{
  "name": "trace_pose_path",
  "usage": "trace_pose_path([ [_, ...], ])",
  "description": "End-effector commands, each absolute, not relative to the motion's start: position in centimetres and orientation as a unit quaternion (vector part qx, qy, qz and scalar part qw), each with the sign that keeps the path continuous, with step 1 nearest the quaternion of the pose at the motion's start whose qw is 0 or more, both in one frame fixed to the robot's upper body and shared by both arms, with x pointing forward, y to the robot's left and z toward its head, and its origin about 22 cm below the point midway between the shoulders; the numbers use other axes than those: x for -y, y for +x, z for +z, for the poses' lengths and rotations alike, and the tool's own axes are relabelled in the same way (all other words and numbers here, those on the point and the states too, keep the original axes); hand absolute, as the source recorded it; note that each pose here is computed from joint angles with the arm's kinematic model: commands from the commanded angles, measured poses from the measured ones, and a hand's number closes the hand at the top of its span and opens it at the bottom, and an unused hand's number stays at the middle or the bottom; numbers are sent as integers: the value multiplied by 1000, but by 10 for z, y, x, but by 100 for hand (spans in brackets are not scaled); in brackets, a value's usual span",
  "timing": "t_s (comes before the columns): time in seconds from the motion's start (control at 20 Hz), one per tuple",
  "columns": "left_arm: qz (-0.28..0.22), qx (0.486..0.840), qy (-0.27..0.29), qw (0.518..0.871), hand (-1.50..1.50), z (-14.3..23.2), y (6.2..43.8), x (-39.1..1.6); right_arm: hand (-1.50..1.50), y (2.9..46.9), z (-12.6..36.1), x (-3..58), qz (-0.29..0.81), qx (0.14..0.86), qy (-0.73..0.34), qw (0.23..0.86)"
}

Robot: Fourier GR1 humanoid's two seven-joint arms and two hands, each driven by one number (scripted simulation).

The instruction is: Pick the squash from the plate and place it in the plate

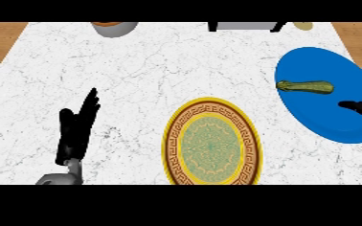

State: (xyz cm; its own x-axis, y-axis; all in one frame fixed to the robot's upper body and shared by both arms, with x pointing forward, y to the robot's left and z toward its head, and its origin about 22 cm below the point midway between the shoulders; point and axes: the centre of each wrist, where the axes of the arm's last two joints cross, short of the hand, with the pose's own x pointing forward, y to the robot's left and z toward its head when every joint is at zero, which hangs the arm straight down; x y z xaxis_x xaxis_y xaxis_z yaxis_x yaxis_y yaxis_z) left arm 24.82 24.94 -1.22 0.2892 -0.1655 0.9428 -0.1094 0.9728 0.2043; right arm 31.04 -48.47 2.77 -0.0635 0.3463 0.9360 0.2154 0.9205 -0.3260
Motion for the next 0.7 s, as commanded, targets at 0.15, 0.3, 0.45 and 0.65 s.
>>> trace_pose_path([
  [0.15, -19, 601, 113, 791, 0, -23, 257, -245, -150, 306, 25, 495, 59, 708, -227, 667],
  [0.3, -14, 599, 114, 793, 0, -5, 245, -257, -150, 293, 18, 502, 64, 710, -237, 660],
  [0.45, -23, 600, 109, 792, 0, 6, 258, -261, -150, 293, 10, 496, 50, 697, -258, 667],
  [0.65, -25, 604, 103, 790, 0, -3, 249, -246, -150, 291, 24, 512, 52, 684, -275, 674],
])
